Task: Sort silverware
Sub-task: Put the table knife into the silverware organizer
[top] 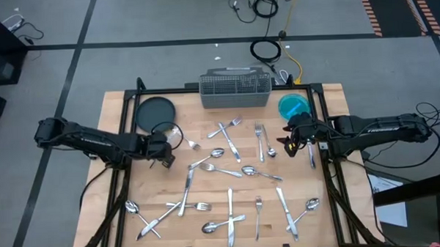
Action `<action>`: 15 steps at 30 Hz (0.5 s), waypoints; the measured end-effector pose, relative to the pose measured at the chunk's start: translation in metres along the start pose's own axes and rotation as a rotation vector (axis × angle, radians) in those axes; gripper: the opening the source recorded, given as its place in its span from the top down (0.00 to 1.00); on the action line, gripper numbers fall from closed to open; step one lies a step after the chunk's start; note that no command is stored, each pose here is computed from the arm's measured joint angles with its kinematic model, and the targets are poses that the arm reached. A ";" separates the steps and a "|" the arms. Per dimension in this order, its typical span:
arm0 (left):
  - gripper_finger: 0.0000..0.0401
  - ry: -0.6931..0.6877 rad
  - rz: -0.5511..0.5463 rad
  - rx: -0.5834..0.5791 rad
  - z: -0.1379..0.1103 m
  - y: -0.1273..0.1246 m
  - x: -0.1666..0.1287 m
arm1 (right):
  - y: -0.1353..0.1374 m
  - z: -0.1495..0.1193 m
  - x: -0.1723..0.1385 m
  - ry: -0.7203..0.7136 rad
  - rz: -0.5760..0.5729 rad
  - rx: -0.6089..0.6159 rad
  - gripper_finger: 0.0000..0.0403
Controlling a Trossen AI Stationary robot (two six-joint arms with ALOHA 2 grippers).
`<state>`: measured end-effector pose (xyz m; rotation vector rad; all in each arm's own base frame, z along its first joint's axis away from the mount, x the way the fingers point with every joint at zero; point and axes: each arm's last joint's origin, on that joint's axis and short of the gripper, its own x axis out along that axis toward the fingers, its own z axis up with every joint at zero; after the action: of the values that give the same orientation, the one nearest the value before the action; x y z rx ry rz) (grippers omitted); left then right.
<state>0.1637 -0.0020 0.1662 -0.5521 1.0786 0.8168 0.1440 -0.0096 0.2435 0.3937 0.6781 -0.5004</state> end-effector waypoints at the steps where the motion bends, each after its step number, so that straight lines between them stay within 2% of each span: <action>1: 0.90 -0.029 -0.005 -0.007 0.005 -0.003 -0.005 | 0.000 0.000 0.000 -0.005 -0.008 -0.006 0.36; 5: 0.90 -0.268 -0.024 -0.071 0.033 -0.019 -0.032 | -0.001 0.002 0.000 -0.040 -0.055 -0.025 0.36; 11: 0.90 -0.768 -0.062 -0.164 0.082 -0.039 -0.070 | -0.002 0.006 -0.001 -0.121 -0.134 -0.045 0.36; 15: 0.90 -1.013 -0.052 -0.131 0.116 -0.042 -0.079 | -0.003 0.010 -0.001 -0.179 -0.194 -0.066 0.36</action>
<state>0.2424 0.0354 0.2840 -0.2044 0.0807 0.9578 0.1463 -0.0164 0.2506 0.2189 0.5597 -0.6866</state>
